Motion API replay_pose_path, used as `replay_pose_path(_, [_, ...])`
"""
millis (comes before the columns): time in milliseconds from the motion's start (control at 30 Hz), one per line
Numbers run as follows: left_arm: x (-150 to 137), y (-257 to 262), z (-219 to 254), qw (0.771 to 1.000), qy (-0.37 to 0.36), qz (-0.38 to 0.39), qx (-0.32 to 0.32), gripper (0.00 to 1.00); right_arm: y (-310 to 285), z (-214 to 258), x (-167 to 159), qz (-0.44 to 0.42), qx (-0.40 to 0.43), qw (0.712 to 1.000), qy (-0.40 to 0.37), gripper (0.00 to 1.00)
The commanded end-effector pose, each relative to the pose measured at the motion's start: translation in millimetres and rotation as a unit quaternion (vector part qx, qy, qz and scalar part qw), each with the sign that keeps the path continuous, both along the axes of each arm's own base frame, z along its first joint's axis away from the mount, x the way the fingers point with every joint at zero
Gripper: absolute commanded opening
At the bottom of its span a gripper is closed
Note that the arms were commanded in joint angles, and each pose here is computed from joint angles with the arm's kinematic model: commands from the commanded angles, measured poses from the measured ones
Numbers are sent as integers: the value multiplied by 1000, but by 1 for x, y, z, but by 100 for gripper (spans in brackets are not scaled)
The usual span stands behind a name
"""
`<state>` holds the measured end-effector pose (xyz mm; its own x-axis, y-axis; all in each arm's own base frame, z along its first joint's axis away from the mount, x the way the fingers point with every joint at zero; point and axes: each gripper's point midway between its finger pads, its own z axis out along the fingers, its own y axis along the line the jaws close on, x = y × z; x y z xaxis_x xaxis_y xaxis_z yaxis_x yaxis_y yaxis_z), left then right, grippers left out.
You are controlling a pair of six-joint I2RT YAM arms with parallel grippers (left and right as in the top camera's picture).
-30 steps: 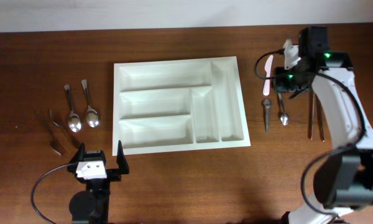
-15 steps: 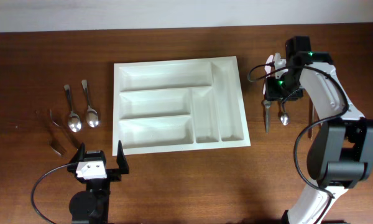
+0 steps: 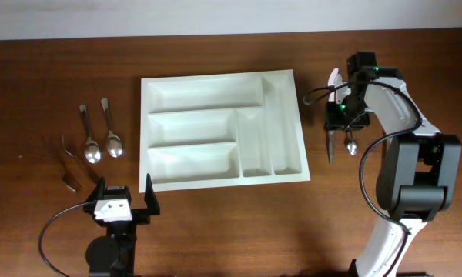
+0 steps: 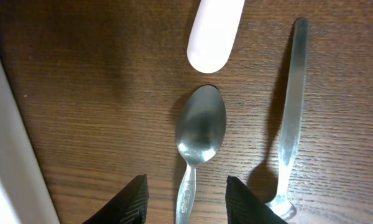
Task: Pack container
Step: 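Move the right gripper over the metal spoon right of the tray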
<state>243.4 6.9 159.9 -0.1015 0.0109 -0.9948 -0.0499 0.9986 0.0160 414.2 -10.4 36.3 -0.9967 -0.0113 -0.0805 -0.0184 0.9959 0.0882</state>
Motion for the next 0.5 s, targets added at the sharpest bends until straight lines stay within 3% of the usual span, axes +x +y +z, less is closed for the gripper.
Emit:
replay_pose_path(0, [0, 0, -2, 1000, 0, -1, 9, 99, 2, -5, 2, 1, -1, 1000, 4, 41])
replay_pose_path(467, [0, 0, -2, 1000, 0, -1, 9, 99, 2, -25, -4, 1, 1, 1000, 26, 41])
